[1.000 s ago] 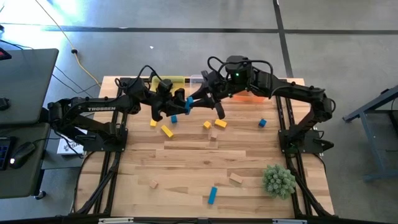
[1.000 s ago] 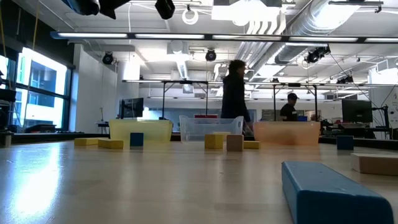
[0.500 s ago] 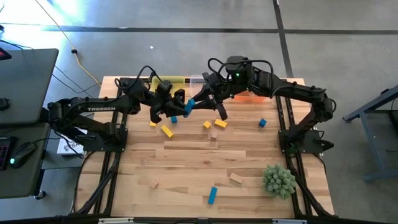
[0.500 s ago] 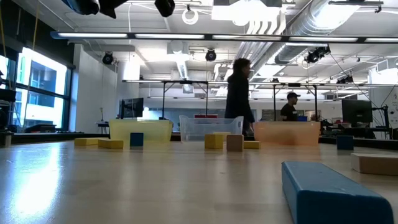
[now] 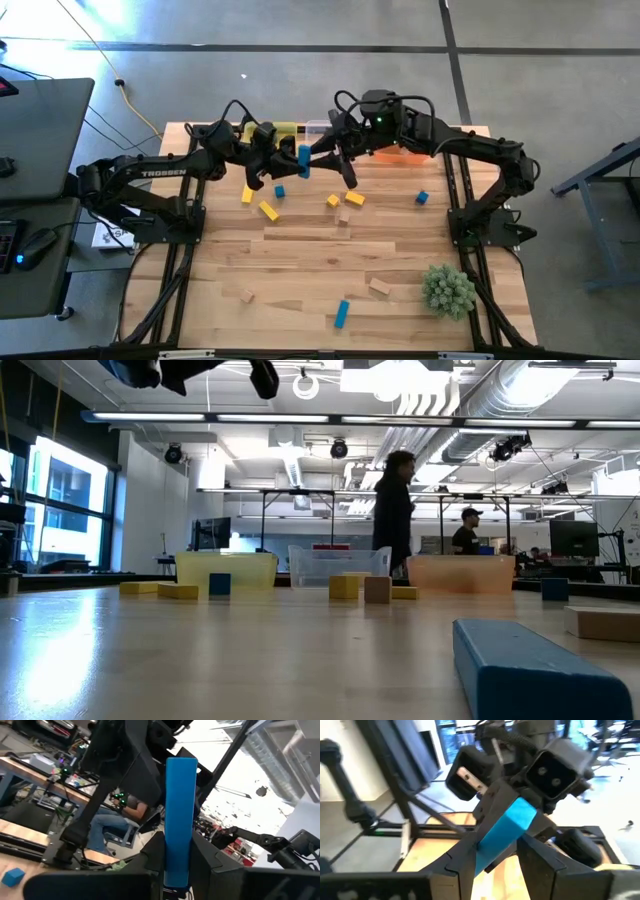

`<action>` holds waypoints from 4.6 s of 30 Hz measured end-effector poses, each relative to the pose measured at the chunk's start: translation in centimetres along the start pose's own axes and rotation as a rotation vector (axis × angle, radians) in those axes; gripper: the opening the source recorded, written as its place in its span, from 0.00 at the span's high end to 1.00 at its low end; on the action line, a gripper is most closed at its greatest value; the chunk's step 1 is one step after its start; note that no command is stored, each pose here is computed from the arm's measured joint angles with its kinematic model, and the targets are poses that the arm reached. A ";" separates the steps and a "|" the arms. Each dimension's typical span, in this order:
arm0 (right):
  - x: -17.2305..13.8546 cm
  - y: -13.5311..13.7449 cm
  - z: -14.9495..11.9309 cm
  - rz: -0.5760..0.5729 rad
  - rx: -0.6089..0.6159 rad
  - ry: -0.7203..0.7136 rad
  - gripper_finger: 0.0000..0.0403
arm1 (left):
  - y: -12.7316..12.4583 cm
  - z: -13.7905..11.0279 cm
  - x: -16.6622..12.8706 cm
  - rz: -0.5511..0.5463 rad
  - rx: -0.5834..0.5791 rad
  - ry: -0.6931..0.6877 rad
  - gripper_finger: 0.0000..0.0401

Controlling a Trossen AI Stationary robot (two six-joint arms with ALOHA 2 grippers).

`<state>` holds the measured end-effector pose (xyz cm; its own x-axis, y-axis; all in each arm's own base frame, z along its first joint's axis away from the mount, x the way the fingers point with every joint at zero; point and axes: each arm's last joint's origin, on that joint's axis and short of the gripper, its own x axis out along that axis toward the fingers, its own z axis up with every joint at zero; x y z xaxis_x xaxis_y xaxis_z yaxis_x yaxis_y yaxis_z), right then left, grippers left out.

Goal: Sort & place blocks by color
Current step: Put the blue block into the yellow bin, then put the yellow block into the transparent bin

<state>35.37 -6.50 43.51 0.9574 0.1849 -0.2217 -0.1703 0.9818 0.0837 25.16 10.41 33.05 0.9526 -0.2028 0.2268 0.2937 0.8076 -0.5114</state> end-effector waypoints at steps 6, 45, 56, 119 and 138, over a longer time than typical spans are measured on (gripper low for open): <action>-1.9 -1.1 0.7 -0.105 -0.042 -0.025 0.68 | 1.3 0.5 -0.9 0.080 0.008 -0.003 0.92; -5.9 -6.5 -1.8 -0.524 0.146 0.224 0.68 | 15.4 -2.7 -13.6 1.396 -0.070 0.324 0.90; -5.4 -5.5 -2.1 -0.608 0.319 0.212 0.68 | 16.1 -2.6 -14.6 1.417 -0.053 0.360 0.77; -0.4 -0.5 -28.7 -0.580 0.358 0.650 0.55 | 5.6 -0.9 -8.7 0.856 0.129 0.343 0.68; -0.8 -0.5 -29.9 -0.529 0.243 0.654 0.55 | 5.7 -0.8 -8.8 0.924 0.115 0.313 0.68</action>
<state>27.75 -5.84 14.63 0.5580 -0.2323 -0.7967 0.3845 0.9231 0.0001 18.52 16.35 27.52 0.7866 0.4113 -0.4606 -0.5712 0.7680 -0.2898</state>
